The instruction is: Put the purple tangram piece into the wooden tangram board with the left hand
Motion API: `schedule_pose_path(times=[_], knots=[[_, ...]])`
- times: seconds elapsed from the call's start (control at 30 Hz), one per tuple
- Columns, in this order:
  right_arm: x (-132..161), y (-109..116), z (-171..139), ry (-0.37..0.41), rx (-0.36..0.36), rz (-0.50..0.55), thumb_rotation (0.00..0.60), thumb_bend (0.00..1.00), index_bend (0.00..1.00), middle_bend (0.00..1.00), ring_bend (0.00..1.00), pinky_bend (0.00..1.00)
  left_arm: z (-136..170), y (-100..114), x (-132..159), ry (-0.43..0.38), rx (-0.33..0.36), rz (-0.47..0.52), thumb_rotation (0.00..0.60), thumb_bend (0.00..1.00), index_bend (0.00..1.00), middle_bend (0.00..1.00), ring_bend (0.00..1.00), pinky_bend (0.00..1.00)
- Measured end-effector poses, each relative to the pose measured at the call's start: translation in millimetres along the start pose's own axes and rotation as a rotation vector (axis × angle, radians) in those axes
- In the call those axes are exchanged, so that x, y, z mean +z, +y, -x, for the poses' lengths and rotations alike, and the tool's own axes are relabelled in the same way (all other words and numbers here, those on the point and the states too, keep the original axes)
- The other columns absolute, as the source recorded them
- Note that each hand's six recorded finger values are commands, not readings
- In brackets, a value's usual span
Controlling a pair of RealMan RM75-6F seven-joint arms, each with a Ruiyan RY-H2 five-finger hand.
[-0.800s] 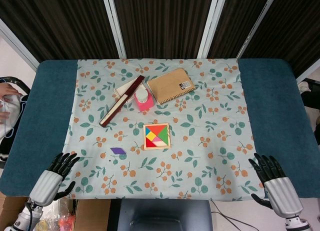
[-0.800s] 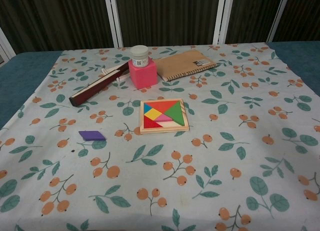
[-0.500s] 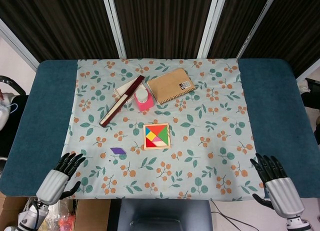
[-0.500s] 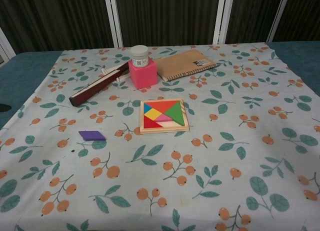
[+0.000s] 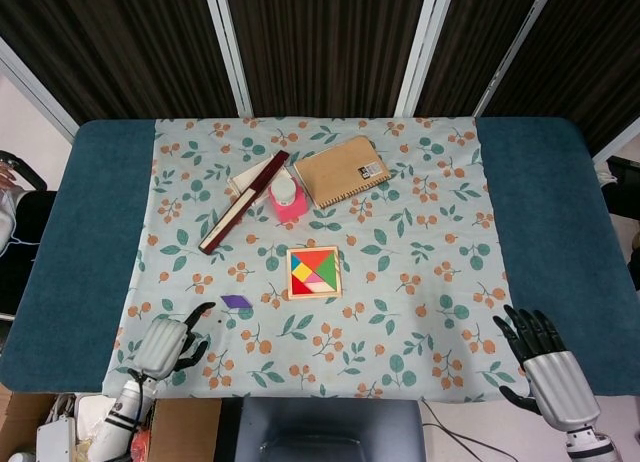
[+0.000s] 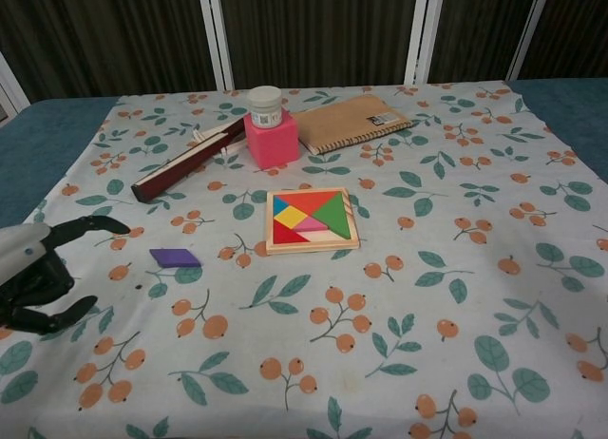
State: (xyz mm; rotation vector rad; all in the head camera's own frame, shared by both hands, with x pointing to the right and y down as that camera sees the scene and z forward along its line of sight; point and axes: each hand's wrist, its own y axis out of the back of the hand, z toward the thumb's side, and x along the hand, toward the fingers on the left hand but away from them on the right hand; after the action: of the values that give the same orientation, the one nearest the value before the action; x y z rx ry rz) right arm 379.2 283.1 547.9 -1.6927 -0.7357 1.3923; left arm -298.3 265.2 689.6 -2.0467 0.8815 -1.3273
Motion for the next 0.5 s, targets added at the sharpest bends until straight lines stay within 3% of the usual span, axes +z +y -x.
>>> schedule_pose_path(times=[0.27,0.5], knots=[[0,2,-1,0.003,-0.007,0.009,0.600,0.12,0.00,0.00,0.00,0.00,-44,0,26,0.079,0.006,0.055,0.600,0.38,0.29,1.00,1.00,1.00],[-1,4,-2,0.006,-0.011,0.014,0.600,0.12,0.00,0.00,0.00,0.00,-69,-18,33,0.148,-0.038,0.068,0.600,0.37,0.31,1.00,1.00,1.00]])
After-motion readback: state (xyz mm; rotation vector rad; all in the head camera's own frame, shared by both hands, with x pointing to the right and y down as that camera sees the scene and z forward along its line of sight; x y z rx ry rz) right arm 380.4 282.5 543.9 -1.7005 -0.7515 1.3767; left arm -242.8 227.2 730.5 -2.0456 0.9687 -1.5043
